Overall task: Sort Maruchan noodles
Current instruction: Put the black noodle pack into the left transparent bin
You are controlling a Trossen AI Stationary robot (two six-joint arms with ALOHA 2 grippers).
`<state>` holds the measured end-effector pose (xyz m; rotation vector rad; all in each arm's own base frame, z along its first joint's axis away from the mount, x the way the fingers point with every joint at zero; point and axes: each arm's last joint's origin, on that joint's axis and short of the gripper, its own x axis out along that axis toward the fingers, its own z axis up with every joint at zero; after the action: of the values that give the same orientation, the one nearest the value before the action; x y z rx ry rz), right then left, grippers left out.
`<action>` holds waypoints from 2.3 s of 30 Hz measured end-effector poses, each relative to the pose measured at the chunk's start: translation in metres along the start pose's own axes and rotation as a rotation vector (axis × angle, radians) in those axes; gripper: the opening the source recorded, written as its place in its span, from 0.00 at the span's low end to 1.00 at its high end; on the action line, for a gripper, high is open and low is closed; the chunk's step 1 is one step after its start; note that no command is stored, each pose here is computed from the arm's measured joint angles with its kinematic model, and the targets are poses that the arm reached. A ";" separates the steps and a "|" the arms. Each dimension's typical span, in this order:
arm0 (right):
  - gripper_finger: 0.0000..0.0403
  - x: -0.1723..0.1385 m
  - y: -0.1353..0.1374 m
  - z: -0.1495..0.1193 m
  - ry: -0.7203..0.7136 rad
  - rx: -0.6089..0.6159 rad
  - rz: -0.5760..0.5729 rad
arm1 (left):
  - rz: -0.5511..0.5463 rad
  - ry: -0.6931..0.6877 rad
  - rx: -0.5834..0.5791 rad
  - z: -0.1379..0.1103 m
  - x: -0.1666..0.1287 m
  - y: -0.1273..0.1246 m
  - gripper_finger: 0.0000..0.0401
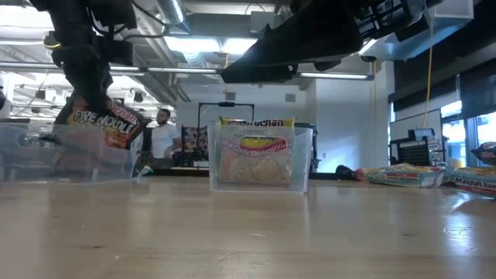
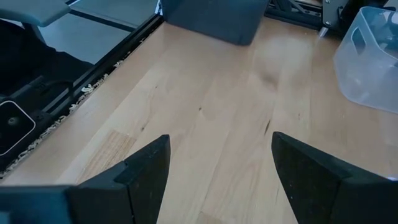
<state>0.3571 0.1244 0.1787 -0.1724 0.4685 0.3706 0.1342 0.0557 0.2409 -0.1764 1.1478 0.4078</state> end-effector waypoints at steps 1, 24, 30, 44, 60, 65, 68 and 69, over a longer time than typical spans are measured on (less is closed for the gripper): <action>0.66 0.000 0.000 0.000 -0.001 0.000 0.000 | 0.002 0.014 -0.004 0.001 0.002 0.001 0.29; 0.66 0.000 0.000 0.001 -0.011 -0.005 -0.001 | -0.033 0.059 -0.034 0.012 0.021 0.014 0.29; 0.66 0.000 0.000 0.001 -0.010 -0.008 -0.001 | -0.035 0.069 -0.048 0.015 0.024 0.016 0.29; 0.66 0.005 0.001 -0.003 -0.007 -0.009 0.034 | 0.062 0.140 -0.065 0.018 0.035 0.020 0.33; 0.66 0.006 0.002 -0.005 -0.005 0.012 0.052 | 0.128 0.185 -0.088 0.014 0.026 0.022 0.50; 0.66 0.006 0.002 -0.005 -0.006 0.016 0.051 | 0.162 0.225 -0.105 0.012 0.022 0.023 0.51; 0.66 0.006 0.002 -0.005 -0.006 0.016 0.051 | 0.203 0.221 -0.093 0.012 0.022 0.024 0.51; 0.66 0.006 0.002 -0.005 -0.006 0.016 0.051 | 0.226 0.217 -0.095 0.013 0.022 0.025 0.50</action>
<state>0.3597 0.1267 0.1712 -0.1441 0.4707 0.4175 0.1428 0.0878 0.2278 -0.1769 1.3682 0.6565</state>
